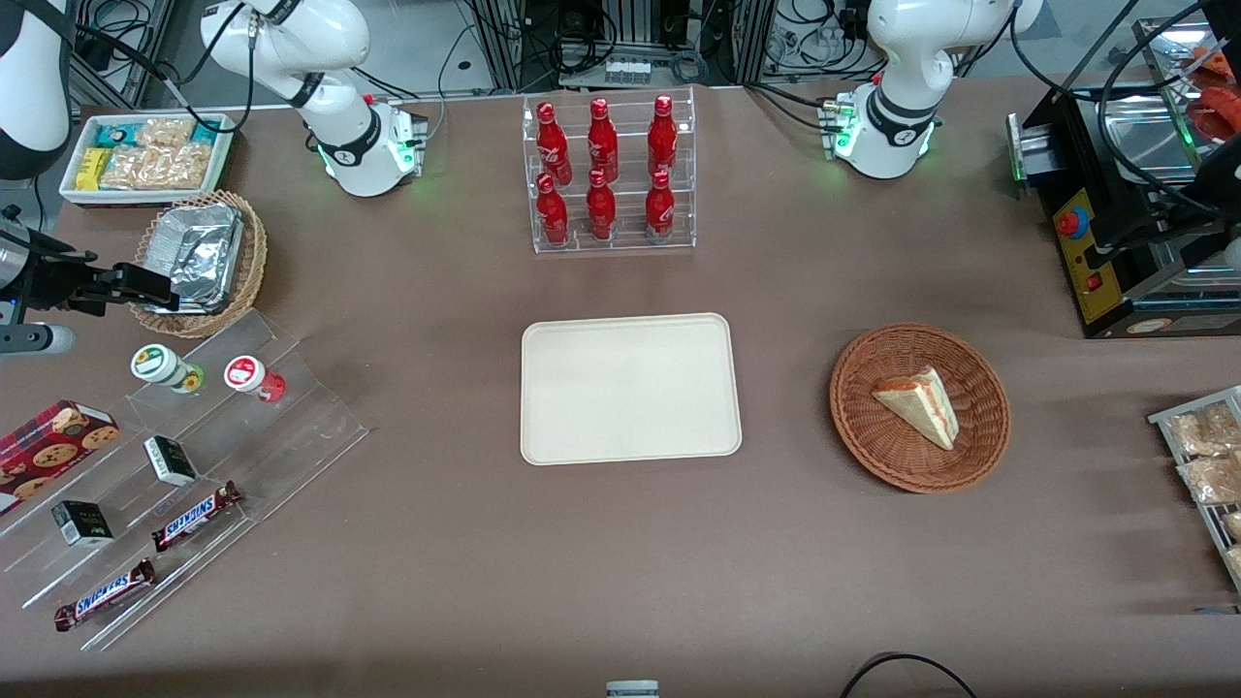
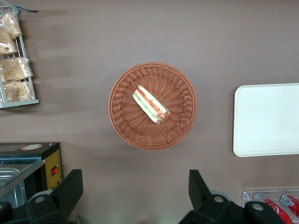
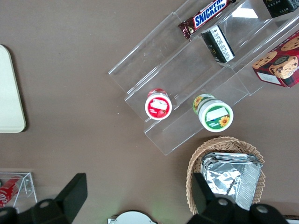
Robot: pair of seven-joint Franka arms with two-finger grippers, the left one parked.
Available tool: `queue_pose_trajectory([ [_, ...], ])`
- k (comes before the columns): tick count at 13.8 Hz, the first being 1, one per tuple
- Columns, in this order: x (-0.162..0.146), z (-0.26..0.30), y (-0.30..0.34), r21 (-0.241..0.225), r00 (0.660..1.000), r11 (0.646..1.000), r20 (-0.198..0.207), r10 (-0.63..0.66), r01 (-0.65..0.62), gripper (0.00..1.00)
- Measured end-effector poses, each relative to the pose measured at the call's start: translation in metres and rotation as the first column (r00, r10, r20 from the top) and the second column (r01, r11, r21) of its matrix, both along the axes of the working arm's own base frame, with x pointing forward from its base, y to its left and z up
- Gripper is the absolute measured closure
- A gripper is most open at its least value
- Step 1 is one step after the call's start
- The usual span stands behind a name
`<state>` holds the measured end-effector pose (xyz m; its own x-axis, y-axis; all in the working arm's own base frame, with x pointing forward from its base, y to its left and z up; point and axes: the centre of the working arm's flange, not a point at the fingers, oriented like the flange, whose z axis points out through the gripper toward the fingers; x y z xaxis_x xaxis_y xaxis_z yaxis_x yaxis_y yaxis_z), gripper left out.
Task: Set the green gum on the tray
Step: 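Move the right gripper down over the green-labelled gum jar on the stand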
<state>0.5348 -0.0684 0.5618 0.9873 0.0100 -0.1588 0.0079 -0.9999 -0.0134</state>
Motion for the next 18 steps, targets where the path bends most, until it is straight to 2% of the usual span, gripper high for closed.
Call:
queue_pose_trajectory([
  [6,0.005,-0.019,-0.001,0.001,1.0,1.0,-0.025,0.003,-0.003,0.0],
  [8,0.011,-0.043,-0.012,0.007,0.999,0.999,-0.006,0.047,-0.047,0.0],
  [11,0.011,-0.079,-0.048,0.028,0.981,0.981,0.028,0.192,-0.193,0.0],
  [14,0.007,-0.099,-0.073,0.033,0.933,0.934,0.07,0.353,-0.356,0.0],
  [18,-0.002,-0.125,-0.1,0.022,0.812,0.816,0.115,0.572,-0.578,0.0],
])
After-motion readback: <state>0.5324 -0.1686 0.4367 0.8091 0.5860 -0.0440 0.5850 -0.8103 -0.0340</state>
